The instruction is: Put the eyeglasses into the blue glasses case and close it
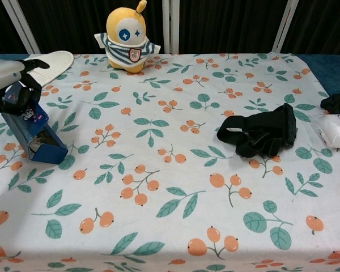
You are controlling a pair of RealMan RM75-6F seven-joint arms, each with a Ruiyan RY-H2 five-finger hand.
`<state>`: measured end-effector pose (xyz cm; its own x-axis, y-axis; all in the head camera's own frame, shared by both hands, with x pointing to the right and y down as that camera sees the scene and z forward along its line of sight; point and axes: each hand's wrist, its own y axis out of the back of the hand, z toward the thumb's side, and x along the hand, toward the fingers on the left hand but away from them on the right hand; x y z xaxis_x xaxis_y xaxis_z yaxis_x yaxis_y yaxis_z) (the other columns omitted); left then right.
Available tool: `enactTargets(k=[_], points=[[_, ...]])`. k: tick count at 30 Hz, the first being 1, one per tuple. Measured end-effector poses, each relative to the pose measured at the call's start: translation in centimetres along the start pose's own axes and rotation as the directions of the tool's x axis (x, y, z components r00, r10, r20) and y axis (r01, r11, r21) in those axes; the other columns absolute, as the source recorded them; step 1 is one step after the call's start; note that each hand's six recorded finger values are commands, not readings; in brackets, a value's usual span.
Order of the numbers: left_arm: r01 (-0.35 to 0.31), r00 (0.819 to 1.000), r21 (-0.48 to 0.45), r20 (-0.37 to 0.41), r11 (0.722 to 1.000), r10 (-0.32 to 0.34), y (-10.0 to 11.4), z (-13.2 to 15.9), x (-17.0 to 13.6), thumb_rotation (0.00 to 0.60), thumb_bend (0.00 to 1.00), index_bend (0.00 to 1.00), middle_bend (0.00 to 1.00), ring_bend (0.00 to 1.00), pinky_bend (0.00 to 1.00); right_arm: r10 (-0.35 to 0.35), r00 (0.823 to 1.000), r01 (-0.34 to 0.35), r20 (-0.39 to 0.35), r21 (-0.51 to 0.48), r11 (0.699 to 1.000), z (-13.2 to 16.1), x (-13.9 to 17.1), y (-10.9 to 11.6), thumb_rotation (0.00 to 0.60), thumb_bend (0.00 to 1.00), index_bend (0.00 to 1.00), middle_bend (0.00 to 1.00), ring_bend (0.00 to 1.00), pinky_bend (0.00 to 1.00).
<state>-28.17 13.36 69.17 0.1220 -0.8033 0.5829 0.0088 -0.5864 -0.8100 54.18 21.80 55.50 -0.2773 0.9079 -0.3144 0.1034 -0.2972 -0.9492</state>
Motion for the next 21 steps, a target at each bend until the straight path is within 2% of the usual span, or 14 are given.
enactTargets(k=[11,12,14,15,16,18,19,21], points=[[0.015,1.0,0.106,0.02,0.994,-0.017,-1.5,1.3,1.9,0.6,0.58,0.8,0.0,0.0,0.14,0.009,1.0,-0.009,0.011,0.002,1.0,-0.3,0.0,-0.1,0.6,0.25,0.0,0.0,0.0,0.0],[0.018,1.0,0.113,0.02,0.993,-0.02,-1.6,1.3,2.1,0.6,0.57,0.75,0.01,0.0,0.14,0.01,1.0,-0.01,0.012,0.002,1.0,-0.3,0.0,-0.2,0.6,0.25,0.0,0.0,0.0,0.0],[0.024,0.999,0.12,0.019,0.992,-0.027,-1.9,1.3,2.2,0.6,0.56,0.56,0.01,0.0,0.14,0.01,1.0,-0.01,0.013,0.001,1.0,-0.4,-0.1,-0.2,0.6,0.25,0.0,0.0,0.0,0.0],[0.029,0.999,0.121,0.02,0.992,-0.031,-2.1,1.2,2.2,0.6,0.55,0.51,0.0,0.0,0.14,0.009,1.0,-0.009,0.013,0.001,1.0,-0.4,-0.1,-0.2,0.6,0.25,0.0,0.0,0.0,0.0],[0.03,0.999,0.121,0.02,0.992,-0.032,-2.1,1.2,2.2,0.6,0.51,0.3,0.0,0.0,0.14,0.008,1.0,-0.008,0.013,0.001,1.0,-0.4,-0.1,-0.2,0.6,0.25,0.0,0.0,0.0,0.0],[0.025,0.999,0.119,0.02,0.993,-0.027,-2.1,1.1,2.1,0.6,0.39,0.05,0.0,0.0,0.14,0.004,1.0,-0.004,0.012,0.001,1.0,-0.3,-0.1,-0.1,0.6,0.25,0.0,0.0,0.0,0.0],[0.018,1.0,0.117,0.02,0.993,-0.021,-2.0,1.1,2.1,0.6,0.36,0.01,0.0,0.0,0.14,0.002,1.0,-0.002,0.011,0.002,1.0,-0.3,-0.1,-0.1,0.6,0.25,0.0,0.0,0.0,0.0],[-0.003,1.0,0.11,0.023,0.994,0.001,-1.8,1.0,2.1,0.6,0.29,0.0,0.0,0.0,0.14,0.0,1.0,0.0,0.011,0.001,1.0,-0.3,-0.1,0.0,0.6,0.25,0.0,0.0,0.0,0.0]])
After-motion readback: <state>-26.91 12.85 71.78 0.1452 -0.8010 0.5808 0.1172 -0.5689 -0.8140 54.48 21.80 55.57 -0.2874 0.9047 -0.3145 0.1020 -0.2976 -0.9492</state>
